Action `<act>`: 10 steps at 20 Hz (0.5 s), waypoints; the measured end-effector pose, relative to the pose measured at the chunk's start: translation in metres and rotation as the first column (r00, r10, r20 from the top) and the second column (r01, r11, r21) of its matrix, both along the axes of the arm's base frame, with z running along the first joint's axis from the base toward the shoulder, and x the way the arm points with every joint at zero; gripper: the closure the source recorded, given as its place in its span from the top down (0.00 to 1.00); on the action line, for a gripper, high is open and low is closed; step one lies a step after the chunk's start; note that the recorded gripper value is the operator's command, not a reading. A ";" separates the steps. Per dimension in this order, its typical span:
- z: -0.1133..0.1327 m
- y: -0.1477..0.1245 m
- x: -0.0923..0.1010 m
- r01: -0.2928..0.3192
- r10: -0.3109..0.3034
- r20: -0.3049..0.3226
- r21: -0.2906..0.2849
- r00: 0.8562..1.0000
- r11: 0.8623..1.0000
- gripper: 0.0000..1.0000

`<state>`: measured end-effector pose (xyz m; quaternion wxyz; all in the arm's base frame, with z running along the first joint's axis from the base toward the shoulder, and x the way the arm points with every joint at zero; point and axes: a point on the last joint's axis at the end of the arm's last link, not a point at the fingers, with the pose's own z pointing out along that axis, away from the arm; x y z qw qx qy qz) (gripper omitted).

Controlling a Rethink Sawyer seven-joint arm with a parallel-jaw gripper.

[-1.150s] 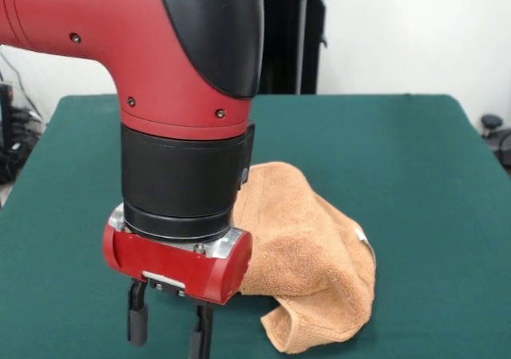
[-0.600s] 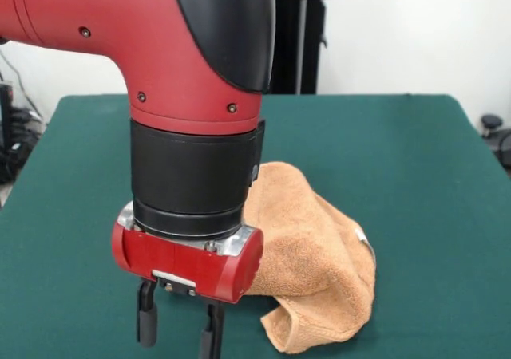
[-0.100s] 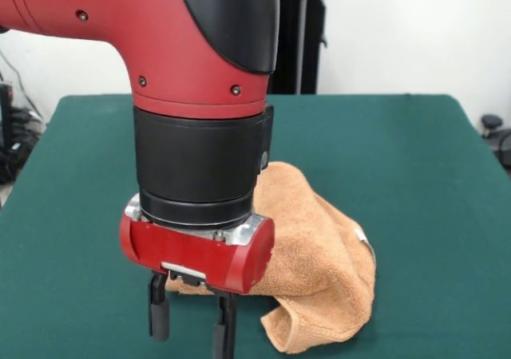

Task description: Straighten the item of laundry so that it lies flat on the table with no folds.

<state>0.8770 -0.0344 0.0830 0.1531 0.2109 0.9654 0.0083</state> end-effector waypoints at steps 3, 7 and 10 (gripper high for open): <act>0.002 0.006 0.000 0.001 -0.001 -0.010 0.014 1.000 1.000 1.00; 0.004 0.016 -0.001 0.001 0.000 -0.023 0.030 1.000 1.000 1.00; 0.005 0.023 -0.001 -0.003 0.004 -0.027 0.034 1.000 0.999 1.00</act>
